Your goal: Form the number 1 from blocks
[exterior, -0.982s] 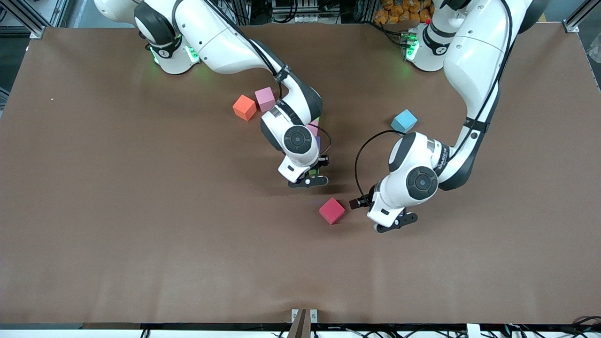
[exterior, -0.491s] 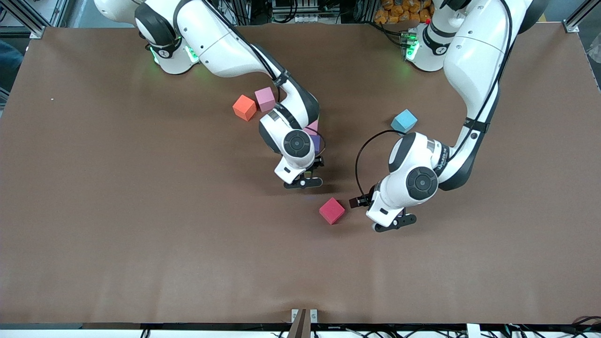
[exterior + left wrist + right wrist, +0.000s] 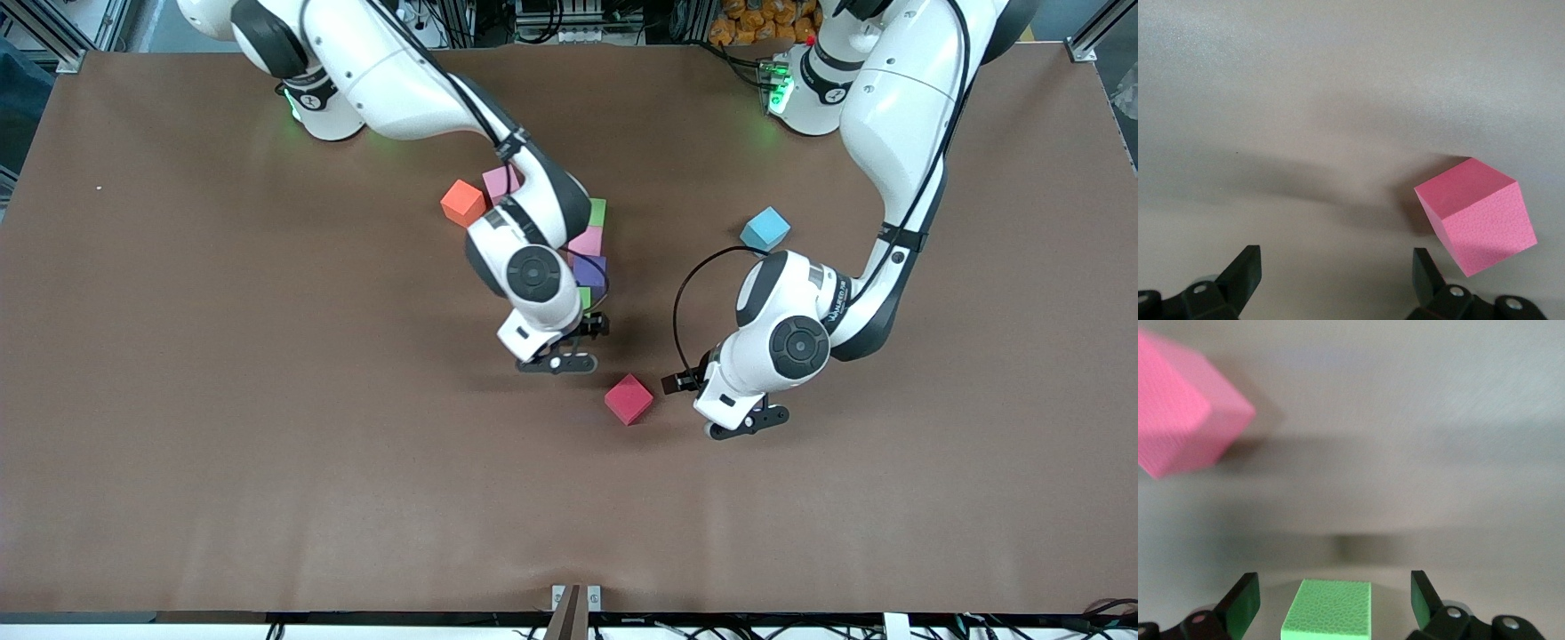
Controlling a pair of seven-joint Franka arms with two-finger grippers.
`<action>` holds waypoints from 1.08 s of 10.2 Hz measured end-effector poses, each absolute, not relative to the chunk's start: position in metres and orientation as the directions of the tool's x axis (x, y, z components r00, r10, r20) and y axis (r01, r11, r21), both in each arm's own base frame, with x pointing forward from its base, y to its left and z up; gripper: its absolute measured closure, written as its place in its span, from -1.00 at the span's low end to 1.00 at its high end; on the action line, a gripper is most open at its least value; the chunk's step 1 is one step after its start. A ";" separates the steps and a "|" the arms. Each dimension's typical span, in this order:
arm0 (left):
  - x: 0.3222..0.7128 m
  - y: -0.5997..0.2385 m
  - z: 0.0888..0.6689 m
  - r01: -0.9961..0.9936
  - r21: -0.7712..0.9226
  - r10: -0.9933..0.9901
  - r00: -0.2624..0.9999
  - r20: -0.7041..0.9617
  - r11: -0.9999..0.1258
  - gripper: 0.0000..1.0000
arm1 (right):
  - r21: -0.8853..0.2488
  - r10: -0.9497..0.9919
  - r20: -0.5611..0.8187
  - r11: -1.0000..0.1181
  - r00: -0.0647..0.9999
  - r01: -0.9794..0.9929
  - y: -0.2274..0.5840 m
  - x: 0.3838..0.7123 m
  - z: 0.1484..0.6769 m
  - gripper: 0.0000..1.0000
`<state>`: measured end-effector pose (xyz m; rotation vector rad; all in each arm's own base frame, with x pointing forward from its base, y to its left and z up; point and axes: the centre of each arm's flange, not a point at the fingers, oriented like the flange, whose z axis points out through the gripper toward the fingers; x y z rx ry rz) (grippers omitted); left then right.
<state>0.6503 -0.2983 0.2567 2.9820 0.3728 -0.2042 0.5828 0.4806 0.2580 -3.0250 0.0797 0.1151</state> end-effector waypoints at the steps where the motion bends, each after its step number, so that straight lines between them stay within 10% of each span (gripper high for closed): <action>1: 0.651 -0.298 0.258 0.253 0.112 0.235 0.961 -0.148 -0.961 -1.00 | -0.108 -0.072 -0.087 -0.991 0.994 -0.081 0.454 0.601 0.280 -1.00; 6: 0.643 -0.321 0.256 0.229 0.131 0.209 0.967 -0.148 -0.965 -1.00 | -0.071 0.021 -0.174 -0.997 0.985 0.008 0.283 0.659 0.349 -1.00; 11: 0.652 -0.349 0.241 0.370 0.236 0.330 0.924 -0.192 -0.899 -1.00 | -0.062 0.058 -0.194 -0.997 0.979 0.046 0.256 0.582 0.341 -1.00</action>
